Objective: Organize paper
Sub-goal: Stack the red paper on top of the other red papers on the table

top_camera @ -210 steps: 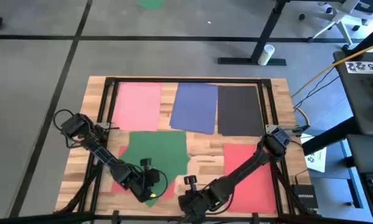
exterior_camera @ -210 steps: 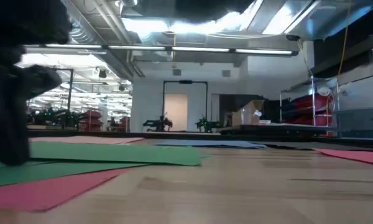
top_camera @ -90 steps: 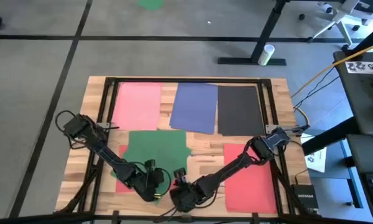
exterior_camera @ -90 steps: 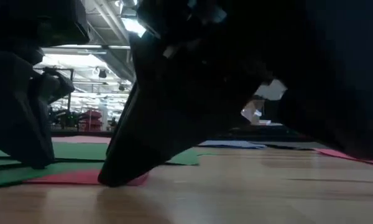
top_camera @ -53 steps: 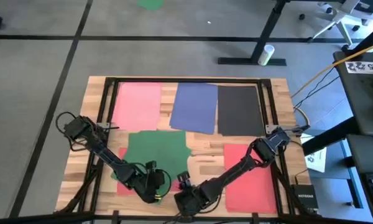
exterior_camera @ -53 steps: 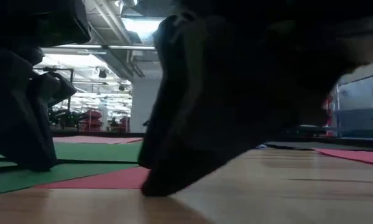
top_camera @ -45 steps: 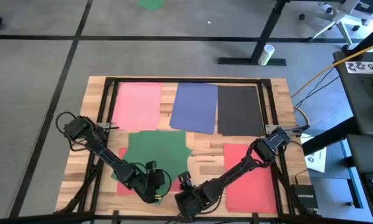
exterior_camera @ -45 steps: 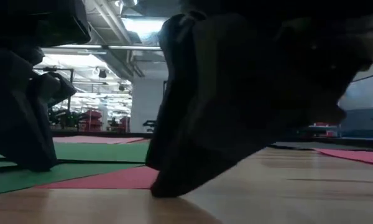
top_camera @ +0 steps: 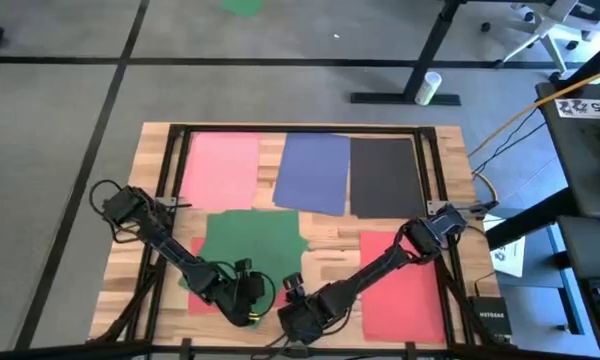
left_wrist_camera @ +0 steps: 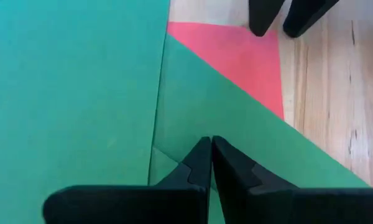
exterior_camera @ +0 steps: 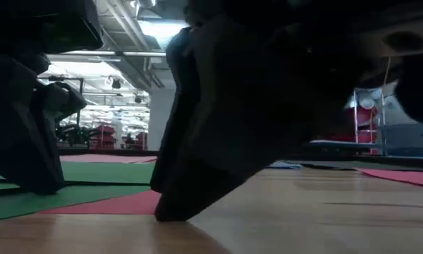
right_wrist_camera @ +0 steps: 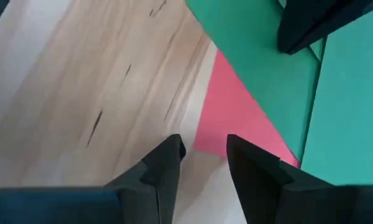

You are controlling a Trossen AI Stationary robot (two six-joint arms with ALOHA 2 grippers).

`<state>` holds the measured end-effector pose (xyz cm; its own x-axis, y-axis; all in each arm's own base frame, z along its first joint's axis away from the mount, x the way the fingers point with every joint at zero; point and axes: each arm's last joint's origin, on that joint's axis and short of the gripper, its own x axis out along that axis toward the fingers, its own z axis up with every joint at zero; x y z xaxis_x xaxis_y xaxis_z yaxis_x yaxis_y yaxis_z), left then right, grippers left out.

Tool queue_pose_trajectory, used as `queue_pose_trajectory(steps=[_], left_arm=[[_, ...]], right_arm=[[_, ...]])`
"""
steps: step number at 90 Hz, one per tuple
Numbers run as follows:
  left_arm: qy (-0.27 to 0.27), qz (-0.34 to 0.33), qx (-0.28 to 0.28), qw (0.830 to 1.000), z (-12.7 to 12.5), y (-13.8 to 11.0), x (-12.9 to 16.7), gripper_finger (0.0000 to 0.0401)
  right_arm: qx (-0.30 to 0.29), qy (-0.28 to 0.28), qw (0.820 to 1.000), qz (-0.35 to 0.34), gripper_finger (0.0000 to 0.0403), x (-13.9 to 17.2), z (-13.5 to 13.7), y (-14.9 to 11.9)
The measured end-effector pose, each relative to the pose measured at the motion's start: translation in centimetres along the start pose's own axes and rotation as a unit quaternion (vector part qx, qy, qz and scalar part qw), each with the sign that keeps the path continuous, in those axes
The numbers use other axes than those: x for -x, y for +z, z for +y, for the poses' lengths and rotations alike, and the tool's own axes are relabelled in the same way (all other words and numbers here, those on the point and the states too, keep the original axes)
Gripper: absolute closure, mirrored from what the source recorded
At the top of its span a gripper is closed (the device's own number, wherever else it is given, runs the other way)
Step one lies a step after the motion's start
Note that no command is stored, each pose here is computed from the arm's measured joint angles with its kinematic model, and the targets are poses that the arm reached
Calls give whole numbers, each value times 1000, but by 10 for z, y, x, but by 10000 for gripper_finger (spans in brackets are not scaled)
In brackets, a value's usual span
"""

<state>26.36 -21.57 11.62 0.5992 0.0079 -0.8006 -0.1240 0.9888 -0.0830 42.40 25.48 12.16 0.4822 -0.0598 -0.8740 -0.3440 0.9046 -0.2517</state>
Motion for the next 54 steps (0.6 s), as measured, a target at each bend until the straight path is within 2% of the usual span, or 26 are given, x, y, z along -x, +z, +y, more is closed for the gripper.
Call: queue_pose_trajectory(steps=[20, 35, 54], left_arm=[[-27, -16, -10, 999, -6, 2, 1, 401], [-27, -13, -19, 999, -9, -2, 3, 401], [-18, -6, -22, 1000, -8, -4, 3, 401]], right_arm=[[-5, -35, 999, -3, 278, -4, -8, 1], [3, -79, 997, -1, 279, -5, -12, 0], [11, -84, 996, -3, 279, -3, -5, -1]])
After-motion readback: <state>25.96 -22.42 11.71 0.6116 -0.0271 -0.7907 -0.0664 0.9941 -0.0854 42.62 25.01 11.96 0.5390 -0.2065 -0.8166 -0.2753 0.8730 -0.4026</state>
